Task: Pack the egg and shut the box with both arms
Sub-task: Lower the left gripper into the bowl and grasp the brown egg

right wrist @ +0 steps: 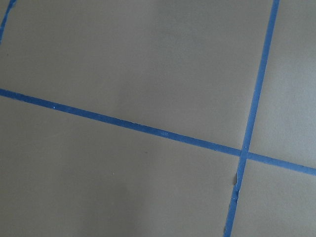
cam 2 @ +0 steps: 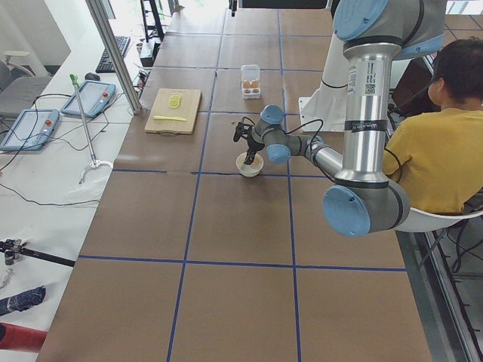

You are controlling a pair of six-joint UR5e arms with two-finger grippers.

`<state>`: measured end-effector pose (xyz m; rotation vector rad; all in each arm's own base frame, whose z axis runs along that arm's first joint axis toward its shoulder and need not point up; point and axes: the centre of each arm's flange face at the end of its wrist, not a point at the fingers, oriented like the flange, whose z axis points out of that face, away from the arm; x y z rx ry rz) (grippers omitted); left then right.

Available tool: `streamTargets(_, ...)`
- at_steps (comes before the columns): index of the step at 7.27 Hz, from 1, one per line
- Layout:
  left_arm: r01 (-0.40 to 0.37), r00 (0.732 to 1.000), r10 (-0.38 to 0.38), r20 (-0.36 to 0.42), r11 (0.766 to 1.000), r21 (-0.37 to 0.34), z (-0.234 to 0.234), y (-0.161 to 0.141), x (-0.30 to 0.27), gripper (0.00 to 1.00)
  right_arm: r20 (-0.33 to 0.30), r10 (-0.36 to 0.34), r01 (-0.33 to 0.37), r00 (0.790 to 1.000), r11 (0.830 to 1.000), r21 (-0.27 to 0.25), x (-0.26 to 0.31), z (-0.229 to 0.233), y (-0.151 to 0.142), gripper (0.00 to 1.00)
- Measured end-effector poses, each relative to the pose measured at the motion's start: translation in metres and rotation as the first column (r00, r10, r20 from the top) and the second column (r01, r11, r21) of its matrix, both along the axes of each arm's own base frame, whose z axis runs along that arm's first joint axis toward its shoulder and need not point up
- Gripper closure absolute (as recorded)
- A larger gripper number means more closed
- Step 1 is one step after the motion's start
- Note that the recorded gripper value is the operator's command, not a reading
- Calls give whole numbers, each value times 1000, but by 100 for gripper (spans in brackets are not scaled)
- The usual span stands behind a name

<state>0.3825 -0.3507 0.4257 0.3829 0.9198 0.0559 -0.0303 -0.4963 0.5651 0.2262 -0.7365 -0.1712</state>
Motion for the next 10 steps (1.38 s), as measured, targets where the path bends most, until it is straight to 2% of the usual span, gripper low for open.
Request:
streamTargets(4,-29,999,29,20,999,27,6,1,1,31,0,0,0,1000,1000,-2,0,1,1,0)
streamTargets(10,-64,997,63,38,998,20,17,10,15,32,0,0,0,1000,1000,-2,0,1,1,0)
